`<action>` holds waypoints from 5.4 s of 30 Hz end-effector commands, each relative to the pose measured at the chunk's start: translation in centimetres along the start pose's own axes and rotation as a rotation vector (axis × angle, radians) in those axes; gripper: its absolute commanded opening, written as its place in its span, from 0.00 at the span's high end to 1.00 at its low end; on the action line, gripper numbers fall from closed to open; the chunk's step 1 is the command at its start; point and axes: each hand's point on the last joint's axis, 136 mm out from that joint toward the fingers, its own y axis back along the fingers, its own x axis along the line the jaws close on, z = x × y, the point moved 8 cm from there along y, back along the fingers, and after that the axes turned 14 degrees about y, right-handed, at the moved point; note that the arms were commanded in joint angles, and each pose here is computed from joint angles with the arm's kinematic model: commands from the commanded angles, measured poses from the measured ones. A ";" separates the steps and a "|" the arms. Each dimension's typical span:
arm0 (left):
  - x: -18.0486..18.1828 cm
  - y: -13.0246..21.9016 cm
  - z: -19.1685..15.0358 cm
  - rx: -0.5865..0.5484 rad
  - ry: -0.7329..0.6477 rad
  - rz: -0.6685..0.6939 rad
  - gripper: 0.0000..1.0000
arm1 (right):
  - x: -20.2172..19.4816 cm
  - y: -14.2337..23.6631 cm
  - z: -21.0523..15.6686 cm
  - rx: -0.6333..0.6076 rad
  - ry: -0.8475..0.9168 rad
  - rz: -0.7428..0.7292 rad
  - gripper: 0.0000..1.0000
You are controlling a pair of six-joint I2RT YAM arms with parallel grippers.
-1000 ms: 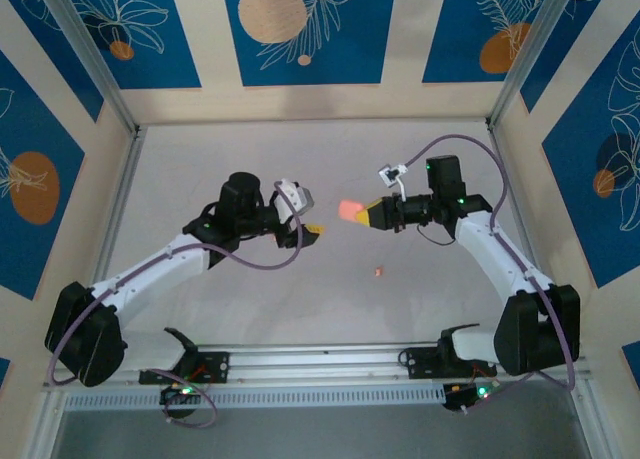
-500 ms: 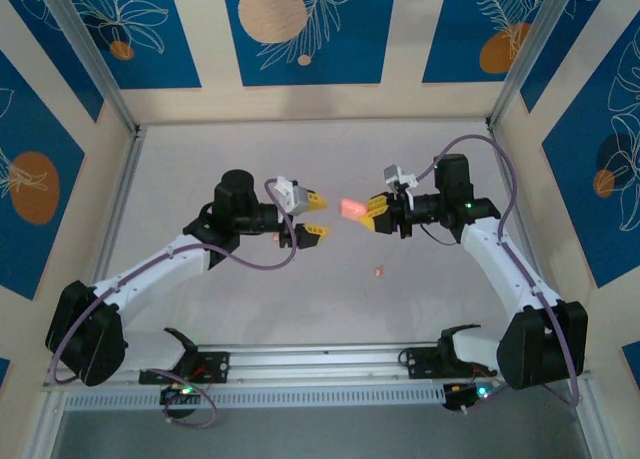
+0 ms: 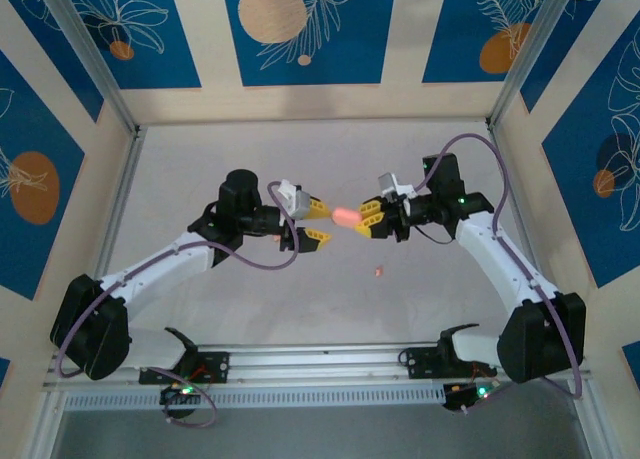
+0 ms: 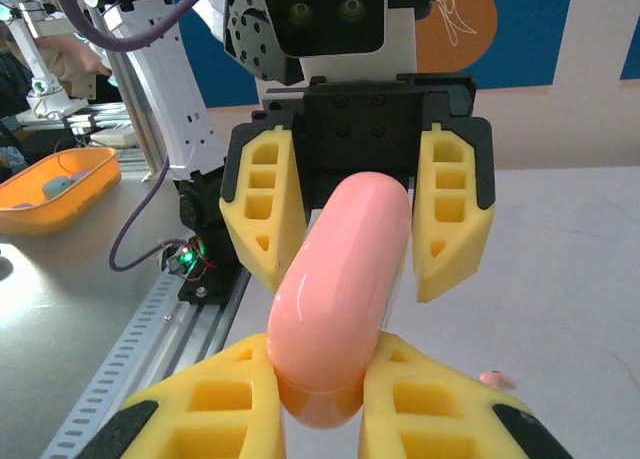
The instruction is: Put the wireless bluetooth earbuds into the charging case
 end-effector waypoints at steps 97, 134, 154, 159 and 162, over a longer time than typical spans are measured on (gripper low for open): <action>-1.3 1.2 0.6 0.116 -0.161 0.176 0.59 | -0.5 -5.8 2.2 0.324 0.240 0.040 0.89; -1.9 1.1 1.1 0.079 -0.126 0.121 0.68 | -0.6 -5.4 2.2 0.262 0.217 0.037 0.93; -2.2 1.3 0.6 0.100 -0.128 0.107 0.82 | -2.8 -4.4 2.0 0.341 0.194 -0.124 0.62; -2.0 1.2 0.3 0.103 -0.126 0.113 0.82 | -3.3 -3.5 2.4 0.317 0.180 -0.157 0.61; -1.9 1.1 0.3 0.103 -0.126 0.117 0.82 | -3.4 -3.3 2.4 0.312 0.170 -0.161 0.61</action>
